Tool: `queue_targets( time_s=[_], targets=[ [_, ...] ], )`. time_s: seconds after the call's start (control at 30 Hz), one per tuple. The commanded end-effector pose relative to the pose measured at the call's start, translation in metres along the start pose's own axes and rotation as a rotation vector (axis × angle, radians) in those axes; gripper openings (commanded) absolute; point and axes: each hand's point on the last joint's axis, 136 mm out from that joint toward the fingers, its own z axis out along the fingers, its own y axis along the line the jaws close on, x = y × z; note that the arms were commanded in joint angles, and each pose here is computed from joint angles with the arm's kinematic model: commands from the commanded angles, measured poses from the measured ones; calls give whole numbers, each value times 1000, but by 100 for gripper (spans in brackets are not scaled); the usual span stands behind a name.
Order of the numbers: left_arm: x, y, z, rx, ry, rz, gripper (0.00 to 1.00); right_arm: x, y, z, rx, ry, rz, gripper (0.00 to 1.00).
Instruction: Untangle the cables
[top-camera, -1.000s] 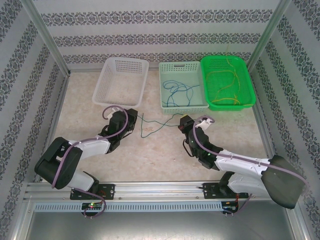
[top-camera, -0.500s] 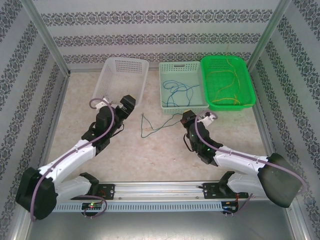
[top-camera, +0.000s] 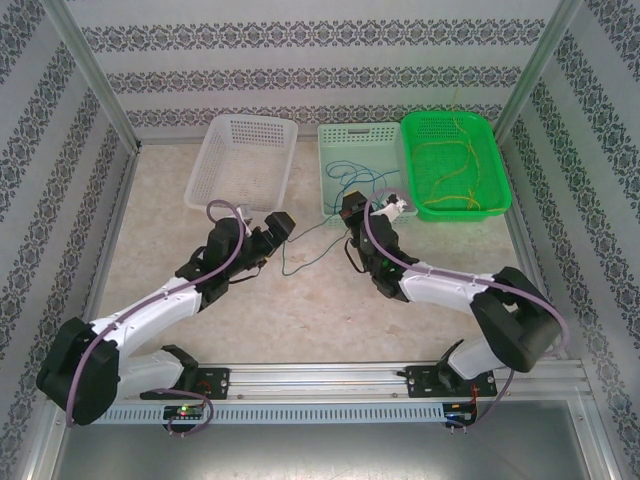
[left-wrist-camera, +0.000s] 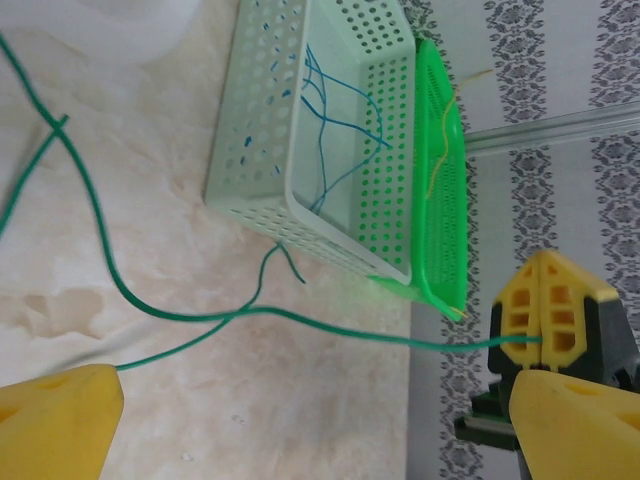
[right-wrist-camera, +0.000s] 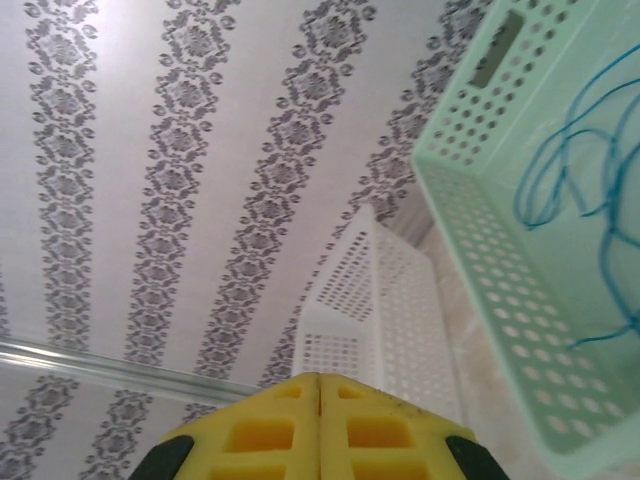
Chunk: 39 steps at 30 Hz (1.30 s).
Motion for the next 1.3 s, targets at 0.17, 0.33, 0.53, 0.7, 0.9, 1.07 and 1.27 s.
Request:
queue_targets(
  time_s=[0.17, 0.33, 0.53, 0.7, 0.9, 1.07, 1.27],
  targets=[
    [-5, -38, 23, 150, 16, -116, 100, 18, 52, 30, -219, 46, 173, 0],
    [-21, -44, 18, 133, -62, -90, 100, 28, 60, 30, -246, 88, 186, 0],
    [-38, -42, 8, 94, -158, -72, 100, 33, 57, 17, -242, 113, 235, 0],
    [-38, -47, 18, 122, -133, -98, 95, 34, 71, 9, -292, 146, 268, 0],
    [-32, -53, 25, 116, -82, -86, 73, 43, 88, 2, -341, 213, 266, 0],
    [-27, -49, 26, 104, -57, -83, 73, 50, 85, 0, -325, 241, 251, 0],
    [-21, -51, 18, 80, -21, -30, 73, 56, 80, 6, -315, 278, 249, 0]
  ],
)
